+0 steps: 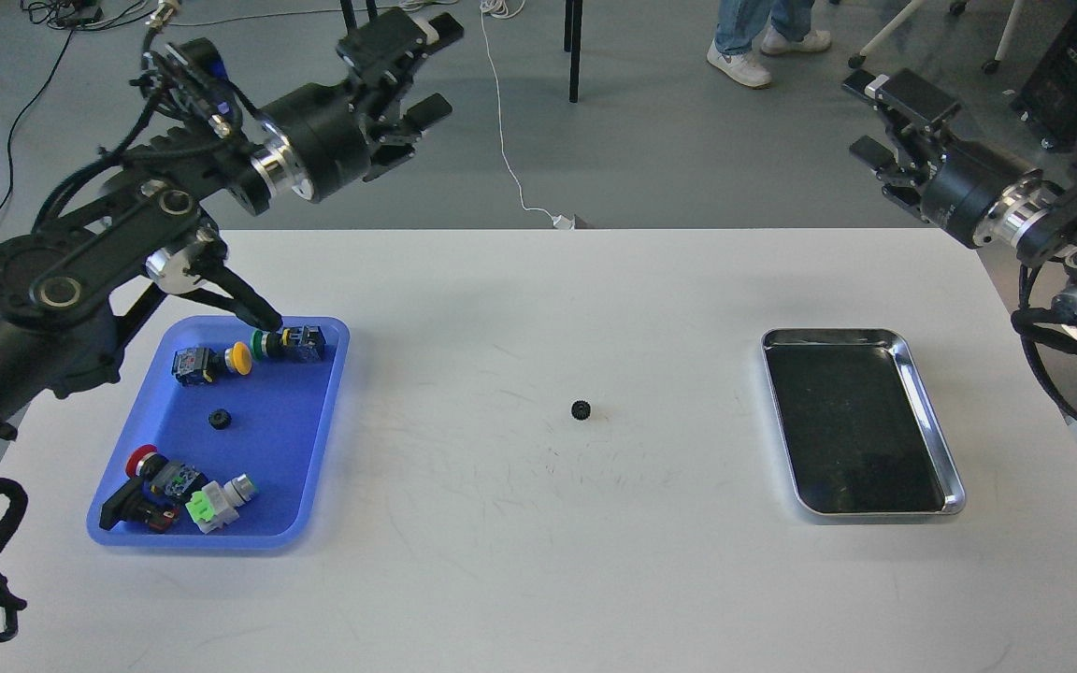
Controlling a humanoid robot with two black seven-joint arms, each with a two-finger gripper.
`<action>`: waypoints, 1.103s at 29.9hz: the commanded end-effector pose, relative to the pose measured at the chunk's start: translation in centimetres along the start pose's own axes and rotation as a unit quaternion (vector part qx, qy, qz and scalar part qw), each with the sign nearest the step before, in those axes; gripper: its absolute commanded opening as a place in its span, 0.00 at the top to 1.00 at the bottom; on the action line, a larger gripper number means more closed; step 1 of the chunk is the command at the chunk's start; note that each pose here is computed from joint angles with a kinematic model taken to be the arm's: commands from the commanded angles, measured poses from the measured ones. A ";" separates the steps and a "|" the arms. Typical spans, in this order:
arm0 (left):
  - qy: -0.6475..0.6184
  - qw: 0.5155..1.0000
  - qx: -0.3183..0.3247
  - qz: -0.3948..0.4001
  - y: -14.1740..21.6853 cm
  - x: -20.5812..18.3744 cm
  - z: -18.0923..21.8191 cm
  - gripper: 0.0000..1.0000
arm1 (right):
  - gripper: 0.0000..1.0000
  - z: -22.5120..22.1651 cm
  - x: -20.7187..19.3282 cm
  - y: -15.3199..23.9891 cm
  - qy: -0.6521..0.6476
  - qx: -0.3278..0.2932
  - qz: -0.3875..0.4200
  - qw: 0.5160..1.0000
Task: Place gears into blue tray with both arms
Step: 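Reach the left gripper toward the second black piece, then close the left gripper on the black piece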
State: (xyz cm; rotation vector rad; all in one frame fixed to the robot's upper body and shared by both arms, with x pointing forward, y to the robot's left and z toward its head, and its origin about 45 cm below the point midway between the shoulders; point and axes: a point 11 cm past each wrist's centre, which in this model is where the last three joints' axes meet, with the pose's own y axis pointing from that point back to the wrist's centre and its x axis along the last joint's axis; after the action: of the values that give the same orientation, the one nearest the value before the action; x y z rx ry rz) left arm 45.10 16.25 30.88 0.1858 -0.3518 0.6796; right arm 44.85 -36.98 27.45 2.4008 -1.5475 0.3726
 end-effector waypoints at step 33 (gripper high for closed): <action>-0.506 0.824 0.082 -0.242 -3.0 -21.0 -14.4 0.27 | 0.03 7.5 0.4 8.9 -0.273 -0.032 0.051 0.960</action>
State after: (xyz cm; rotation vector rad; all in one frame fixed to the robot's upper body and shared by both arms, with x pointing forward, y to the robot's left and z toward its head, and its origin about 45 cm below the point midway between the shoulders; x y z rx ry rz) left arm 35.31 5.53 9.63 0.7764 -1.2251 0.0333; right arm 37.55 -43.46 21.38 2.5076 -1.8635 -0.3515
